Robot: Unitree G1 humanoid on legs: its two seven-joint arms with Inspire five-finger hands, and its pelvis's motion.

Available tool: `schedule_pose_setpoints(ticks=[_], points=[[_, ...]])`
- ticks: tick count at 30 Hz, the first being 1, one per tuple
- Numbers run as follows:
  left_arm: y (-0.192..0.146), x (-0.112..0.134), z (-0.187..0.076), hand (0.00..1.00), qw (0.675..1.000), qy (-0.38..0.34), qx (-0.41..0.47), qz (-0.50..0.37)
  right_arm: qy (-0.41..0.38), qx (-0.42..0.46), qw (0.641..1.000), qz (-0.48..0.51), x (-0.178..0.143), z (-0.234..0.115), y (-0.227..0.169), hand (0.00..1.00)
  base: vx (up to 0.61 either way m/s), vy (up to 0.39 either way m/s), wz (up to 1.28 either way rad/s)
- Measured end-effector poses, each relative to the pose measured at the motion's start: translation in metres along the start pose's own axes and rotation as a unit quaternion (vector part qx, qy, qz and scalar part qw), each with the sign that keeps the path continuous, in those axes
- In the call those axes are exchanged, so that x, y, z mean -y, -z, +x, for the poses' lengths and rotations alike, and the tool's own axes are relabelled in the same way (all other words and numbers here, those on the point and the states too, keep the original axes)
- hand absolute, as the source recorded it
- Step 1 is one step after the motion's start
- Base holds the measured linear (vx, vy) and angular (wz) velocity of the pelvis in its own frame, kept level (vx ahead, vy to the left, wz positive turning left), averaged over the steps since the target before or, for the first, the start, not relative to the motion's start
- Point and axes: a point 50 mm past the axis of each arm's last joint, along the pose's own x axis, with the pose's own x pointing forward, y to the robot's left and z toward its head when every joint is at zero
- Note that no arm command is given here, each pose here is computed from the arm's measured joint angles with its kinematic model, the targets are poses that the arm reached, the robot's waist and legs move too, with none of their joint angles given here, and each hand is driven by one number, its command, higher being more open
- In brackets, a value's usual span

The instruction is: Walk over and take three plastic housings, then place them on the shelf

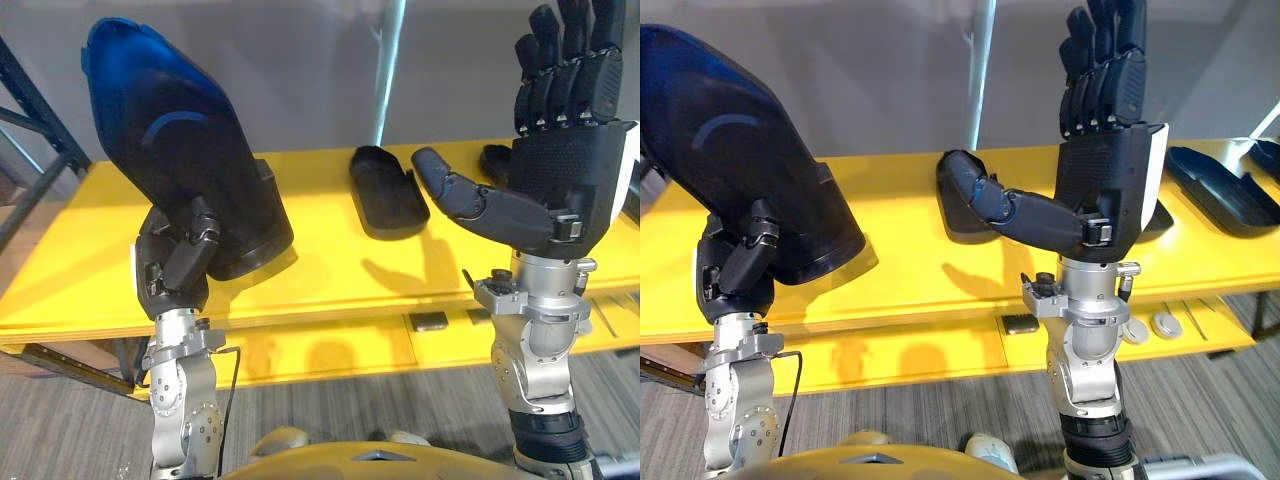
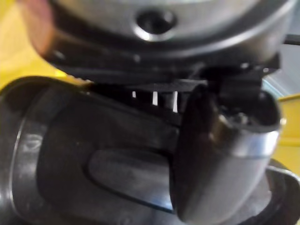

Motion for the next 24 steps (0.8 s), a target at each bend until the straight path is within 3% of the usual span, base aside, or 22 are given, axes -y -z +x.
schedule_pose_setpoints(ticks=[5,10,14,18,24], points=[[-0.005,0.01,0.003,0.0,0.999,0.04,0.016,-0.009,0.017,-0.003,1.0,0.003,0.001,-0.007,-0.002,1.0,0.15,0.052,0.13],[0.003,0.027,0.012,0.0,0.996,0.094,0.007,0.01,0.03,-0.034,0.999,-0.021,0.017,-0.012,0.008,1.0,0.17,0.298,0.09],[0.005,0.015,0.019,0.0,0.99,0.116,-0.043,0.073,0.061,-0.113,0.991,-0.029,0.03,-0.024,0.031,1.0,0.1,0.209,0.12],[0.002,0.003,0.018,0.0,0.984,0.126,-0.074,0.098,0.065,-0.121,0.99,-0.03,0.031,-0.025,0.032,1.0,0.01,0.026,0.07],[0.025,-0.006,0.011,0.0,0.965,0.116,-0.214,0.094,0.068,-0.145,0.987,-0.029,0.033,-0.026,0.036,1.0,-0.07,-0.029,-0.1]])
